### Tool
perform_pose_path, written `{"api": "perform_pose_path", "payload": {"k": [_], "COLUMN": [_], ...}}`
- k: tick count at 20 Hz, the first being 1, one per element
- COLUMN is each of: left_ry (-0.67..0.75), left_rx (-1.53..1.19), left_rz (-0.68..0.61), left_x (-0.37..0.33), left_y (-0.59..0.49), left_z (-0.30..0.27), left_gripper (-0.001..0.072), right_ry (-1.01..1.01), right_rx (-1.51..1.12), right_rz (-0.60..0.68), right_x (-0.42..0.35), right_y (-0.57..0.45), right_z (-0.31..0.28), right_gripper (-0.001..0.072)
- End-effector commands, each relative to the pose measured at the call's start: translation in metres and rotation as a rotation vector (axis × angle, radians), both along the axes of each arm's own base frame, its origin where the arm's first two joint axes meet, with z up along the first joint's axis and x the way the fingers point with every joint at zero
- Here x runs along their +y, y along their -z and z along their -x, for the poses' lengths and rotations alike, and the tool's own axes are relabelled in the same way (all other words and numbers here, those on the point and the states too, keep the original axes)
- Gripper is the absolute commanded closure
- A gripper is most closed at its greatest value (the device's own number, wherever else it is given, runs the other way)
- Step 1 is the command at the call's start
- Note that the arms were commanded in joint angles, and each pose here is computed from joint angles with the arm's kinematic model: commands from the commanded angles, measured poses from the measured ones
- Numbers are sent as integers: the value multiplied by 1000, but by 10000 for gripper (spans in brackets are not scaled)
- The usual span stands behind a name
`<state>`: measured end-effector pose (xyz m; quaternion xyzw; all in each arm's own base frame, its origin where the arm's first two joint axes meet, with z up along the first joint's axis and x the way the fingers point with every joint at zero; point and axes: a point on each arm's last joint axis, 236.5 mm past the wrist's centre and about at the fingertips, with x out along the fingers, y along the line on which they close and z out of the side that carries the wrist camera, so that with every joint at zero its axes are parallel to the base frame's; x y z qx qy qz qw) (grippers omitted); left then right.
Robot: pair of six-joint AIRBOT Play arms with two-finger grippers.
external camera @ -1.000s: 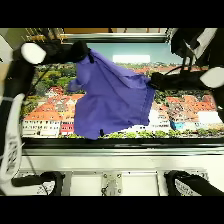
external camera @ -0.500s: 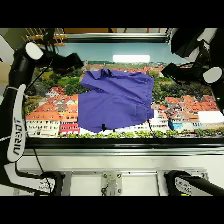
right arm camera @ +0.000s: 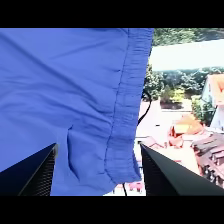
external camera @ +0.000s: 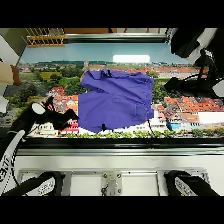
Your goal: Fold the clothes and pants, and hang the long-sleeved shirts on hangers.
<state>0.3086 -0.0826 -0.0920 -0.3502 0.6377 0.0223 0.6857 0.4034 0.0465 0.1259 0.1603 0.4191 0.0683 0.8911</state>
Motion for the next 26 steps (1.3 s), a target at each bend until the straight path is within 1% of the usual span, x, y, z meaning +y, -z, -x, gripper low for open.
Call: {"api": "perform_pose_path", "payload": {"k": [1, 8, 9, 10, 11, 12, 14, 15, 16, 18, 20, 24, 26], "left_ry": [-136, 33, 31, 19, 23, 21, 32, 46, 69, 110, 137, 143, 147], "left_rx": [-8, -20, -38, -53, -74, -90, -122, -135, -145, -150, -155, -149, -143], "left_rz": [76, 77, 74, 73, 68, 71, 74, 75, 78, 85, 89, 93, 95], "left_x": [-10, -67, -73, -76, -76, -76, -72, -70, -69, -68, -71, -72, -73], "left_y": [23, 26, 24, 22, 18, 13, 0, -5, -11, -19, -24, -24, -24], "left_z": [11, -19, -28, -36, -44, -50, -56, -56, -53, -47, -43, -41, -40], "left_gripper": [97, 99, 105, 393, 703, 702, 702, 702, 702, 702, 702, 702, 703], "right_ry": [-29, -34, -37, -37, -33, -20, 78, 130, 172, 233, 261, 184, 178], "right_rx": [2, 6, 15, 30, 51, 81, 178, 229, 287, 396, 445, 416, 390], "right_rz": [-32, -45, -45, -45, -41, -47, -95, -117, -133, -180, -256, -445, -529], "right_x": [14, 18, 18, 17, 14, 10, -5, -14, -22, -28, -18, 24, 38], "right_y": [-2, -2, -1, 3, 10, 21, 55, 76, 101, 150, 186, 217, 224], "right_z": [8, 8, 10, 12, 16, 20, 31, 38, 46, 62, 62, 34, 20], "right_gripper": [159, 158, 158, 158, 158, 157, 155, 105, -6, -6, -6, -6, -6]}}
